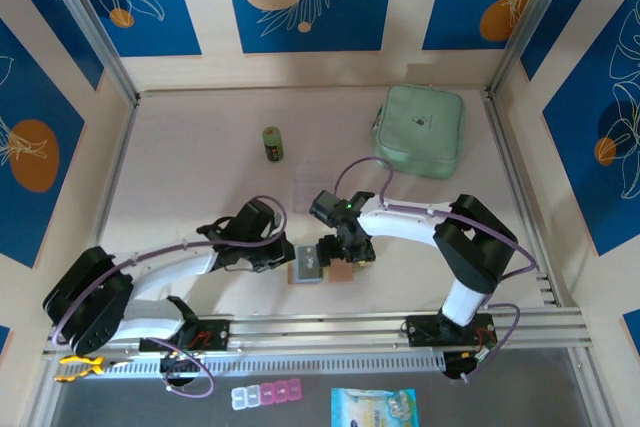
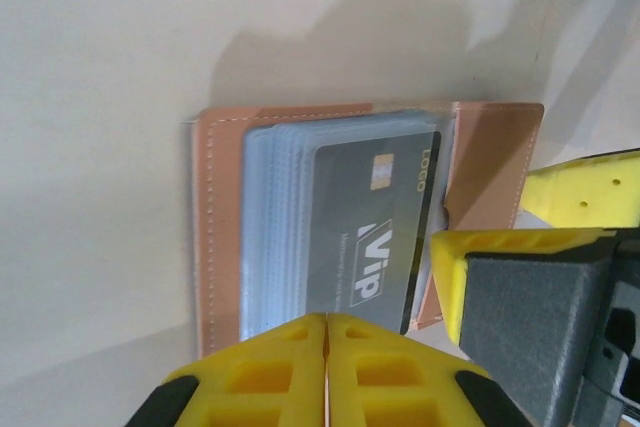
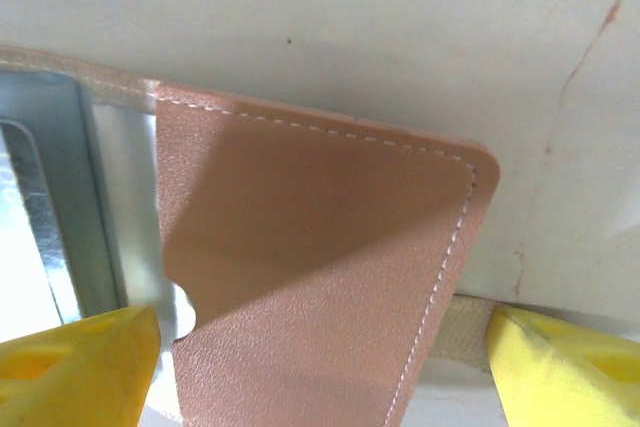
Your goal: Take the credit cards out of the card holder
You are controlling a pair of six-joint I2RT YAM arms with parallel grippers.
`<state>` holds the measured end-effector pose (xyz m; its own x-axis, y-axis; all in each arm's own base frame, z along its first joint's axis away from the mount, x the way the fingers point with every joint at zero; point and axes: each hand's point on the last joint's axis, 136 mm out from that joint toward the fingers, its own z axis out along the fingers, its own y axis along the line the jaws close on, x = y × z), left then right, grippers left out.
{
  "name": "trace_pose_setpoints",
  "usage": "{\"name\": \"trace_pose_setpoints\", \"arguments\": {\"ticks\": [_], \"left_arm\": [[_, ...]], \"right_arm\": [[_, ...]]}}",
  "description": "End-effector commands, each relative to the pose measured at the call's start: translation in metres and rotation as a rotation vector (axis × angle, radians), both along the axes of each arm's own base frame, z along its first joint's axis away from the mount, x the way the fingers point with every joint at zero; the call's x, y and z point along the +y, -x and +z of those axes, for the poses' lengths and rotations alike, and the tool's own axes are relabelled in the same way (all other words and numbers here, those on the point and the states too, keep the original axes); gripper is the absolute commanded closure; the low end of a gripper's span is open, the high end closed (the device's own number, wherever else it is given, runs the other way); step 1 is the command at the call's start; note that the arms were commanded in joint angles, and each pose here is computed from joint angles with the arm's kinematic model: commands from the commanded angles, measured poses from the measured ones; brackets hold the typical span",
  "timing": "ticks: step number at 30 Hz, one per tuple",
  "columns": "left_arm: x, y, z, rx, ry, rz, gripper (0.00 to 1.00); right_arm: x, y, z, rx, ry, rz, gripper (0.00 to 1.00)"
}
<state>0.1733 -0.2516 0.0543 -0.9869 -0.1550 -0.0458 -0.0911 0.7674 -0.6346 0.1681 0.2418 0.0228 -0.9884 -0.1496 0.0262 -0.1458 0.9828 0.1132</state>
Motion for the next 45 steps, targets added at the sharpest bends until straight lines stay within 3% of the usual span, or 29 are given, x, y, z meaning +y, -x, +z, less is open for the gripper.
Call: {"name": "trace_pose_setpoints", "arguments": {"ticks": [1,8,20,25,34,45], "left_arm": [[-0.012,-0.004,0.006,-0.021,0.002,-0.031,0.92],[-0.022,-0.006,-0.005,-0.014,-0.014,-0.052,0.91],[0.005,0.003,-0.035,0.002,-0.157,-0.053,0.92],[0.006,0.004,-0.038,0.005,-0.167,-0.055,0.92],[0.006,-0.003,-0.028,-0.026,-0.179,-0.053,0.92],[-0.020,-0.001,-0.008,-0.026,-0.076,-0.101,0.88]], "right_arm": [[0.001,0.004,0.011,0.005,-0.038,-0.002,0.15],[-0.003,0.000,0.029,-0.039,-0.036,-0.030,0.20],[0.036,0.004,0.052,-0.025,-0.321,-0.068,0.30],[0.052,0.006,0.050,-0.003,-0.429,-0.071,0.39],[0.058,0.005,0.034,0.031,-0.434,-0.083,0.54],[0.063,0.001,0.023,0.040,-0.430,-0.082,0.64]]}}
